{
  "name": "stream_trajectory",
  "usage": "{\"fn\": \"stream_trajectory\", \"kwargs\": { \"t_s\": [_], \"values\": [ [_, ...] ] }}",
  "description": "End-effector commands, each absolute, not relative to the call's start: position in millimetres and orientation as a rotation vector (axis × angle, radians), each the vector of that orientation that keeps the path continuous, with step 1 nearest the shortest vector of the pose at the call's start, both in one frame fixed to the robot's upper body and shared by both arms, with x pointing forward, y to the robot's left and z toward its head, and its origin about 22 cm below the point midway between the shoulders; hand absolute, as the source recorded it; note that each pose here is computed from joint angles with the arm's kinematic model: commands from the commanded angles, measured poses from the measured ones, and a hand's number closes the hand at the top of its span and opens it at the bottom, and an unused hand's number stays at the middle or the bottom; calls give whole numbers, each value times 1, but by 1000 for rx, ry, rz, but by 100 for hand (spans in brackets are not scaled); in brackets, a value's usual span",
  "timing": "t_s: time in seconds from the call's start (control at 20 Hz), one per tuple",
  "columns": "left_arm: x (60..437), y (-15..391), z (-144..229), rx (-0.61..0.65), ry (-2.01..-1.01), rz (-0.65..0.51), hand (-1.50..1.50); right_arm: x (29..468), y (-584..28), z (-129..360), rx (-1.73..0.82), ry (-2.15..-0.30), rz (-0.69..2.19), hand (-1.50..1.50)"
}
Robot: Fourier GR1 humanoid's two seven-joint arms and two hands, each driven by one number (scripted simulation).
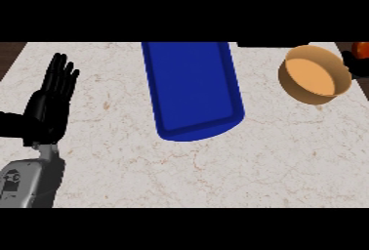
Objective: Pick the tomato from the tray and place it in the pot
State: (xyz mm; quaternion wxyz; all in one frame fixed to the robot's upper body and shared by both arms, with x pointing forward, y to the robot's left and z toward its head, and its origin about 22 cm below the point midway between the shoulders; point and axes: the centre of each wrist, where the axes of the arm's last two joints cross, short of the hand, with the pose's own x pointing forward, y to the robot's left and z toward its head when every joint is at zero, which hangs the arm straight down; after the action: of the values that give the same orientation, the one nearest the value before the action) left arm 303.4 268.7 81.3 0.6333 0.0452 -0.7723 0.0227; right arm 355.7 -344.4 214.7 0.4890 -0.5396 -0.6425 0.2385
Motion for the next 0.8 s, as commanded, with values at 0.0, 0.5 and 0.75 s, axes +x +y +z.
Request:
{"fn": "stream_trajectory", "kwargs": {
  "t_s": [0.0, 0.5, 0.75],
  "values": [
    [310, 258, 96, 101, -1773, 58, 0, 379, -376, 194, -1280, -1543, 600, 150],
    [303, 243, 85, 63, -1781, 35, 0, 401, -418, 157, -1301, -1437, 676, 150],
    [311, 258, 92, 70, -1795, 28, 0, 413, -404, 131, -999, -1339, 546, -150]
  ]
}}
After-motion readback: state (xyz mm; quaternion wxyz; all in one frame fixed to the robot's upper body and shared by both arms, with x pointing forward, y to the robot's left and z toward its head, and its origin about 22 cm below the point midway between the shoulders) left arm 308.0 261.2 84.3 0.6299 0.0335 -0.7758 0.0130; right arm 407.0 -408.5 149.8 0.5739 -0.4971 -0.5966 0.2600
